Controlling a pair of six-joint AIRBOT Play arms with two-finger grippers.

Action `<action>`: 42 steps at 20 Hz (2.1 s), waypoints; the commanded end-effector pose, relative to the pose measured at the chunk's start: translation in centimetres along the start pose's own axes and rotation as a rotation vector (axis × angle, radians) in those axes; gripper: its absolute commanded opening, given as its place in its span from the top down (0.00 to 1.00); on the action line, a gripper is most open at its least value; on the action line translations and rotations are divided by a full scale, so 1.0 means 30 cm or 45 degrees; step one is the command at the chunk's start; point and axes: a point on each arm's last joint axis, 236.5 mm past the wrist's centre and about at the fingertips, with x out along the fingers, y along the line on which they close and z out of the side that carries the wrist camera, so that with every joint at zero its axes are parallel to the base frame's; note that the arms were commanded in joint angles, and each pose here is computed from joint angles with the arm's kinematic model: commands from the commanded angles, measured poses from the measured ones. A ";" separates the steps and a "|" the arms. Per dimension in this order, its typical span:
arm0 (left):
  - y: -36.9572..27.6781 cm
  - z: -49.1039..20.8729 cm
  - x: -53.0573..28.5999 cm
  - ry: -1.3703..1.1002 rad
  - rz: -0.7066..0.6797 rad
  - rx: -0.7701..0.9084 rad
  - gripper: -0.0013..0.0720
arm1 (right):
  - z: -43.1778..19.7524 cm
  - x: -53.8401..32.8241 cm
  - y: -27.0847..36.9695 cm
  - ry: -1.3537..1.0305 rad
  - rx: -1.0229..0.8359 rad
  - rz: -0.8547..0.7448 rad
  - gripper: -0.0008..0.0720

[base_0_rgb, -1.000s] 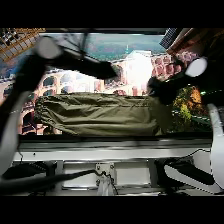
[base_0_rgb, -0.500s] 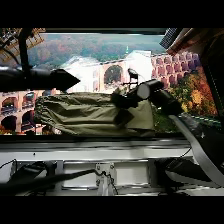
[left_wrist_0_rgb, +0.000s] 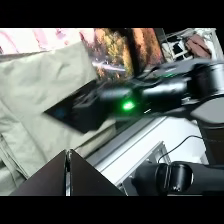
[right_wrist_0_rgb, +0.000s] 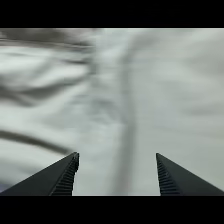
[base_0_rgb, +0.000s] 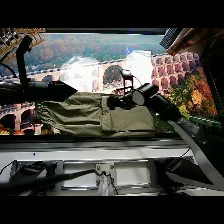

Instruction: Fold the clothes and pants, and hang the long-sleeved shirts on hangers.

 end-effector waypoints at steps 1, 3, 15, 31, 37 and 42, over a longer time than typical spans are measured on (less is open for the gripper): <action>0.017 -0.069 -0.012 0.009 0.041 -0.035 0.97 | 0.006 -0.174 -0.311 -0.046 -0.146 -0.426 0.21; 0.091 -0.150 -0.009 0.049 0.165 -0.086 0.97 | -0.009 -0.244 -0.412 -0.072 -0.146 -0.454 0.22; 0.217 -0.217 0.064 0.018 0.384 0.079 0.95 | -0.097 -0.309 -0.705 -0.142 0.285 -0.119 0.30; 0.284 -0.236 0.257 0.137 0.352 -0.076 0.39 | -0.095 0.183 -0.810 0.030 0.374 0.199 0.31; 0.297 -0.245 0.319 0.164 0.326 -0.146 0.39 | -0.092 0.209 -0.675 0.070 0.412 0.393 0.54; 0.340 -0.330 0.425 0.313 0.332 -0.156 0.79 | -0.139 0.206 -0.564 0.174 0.346 0.457 0.97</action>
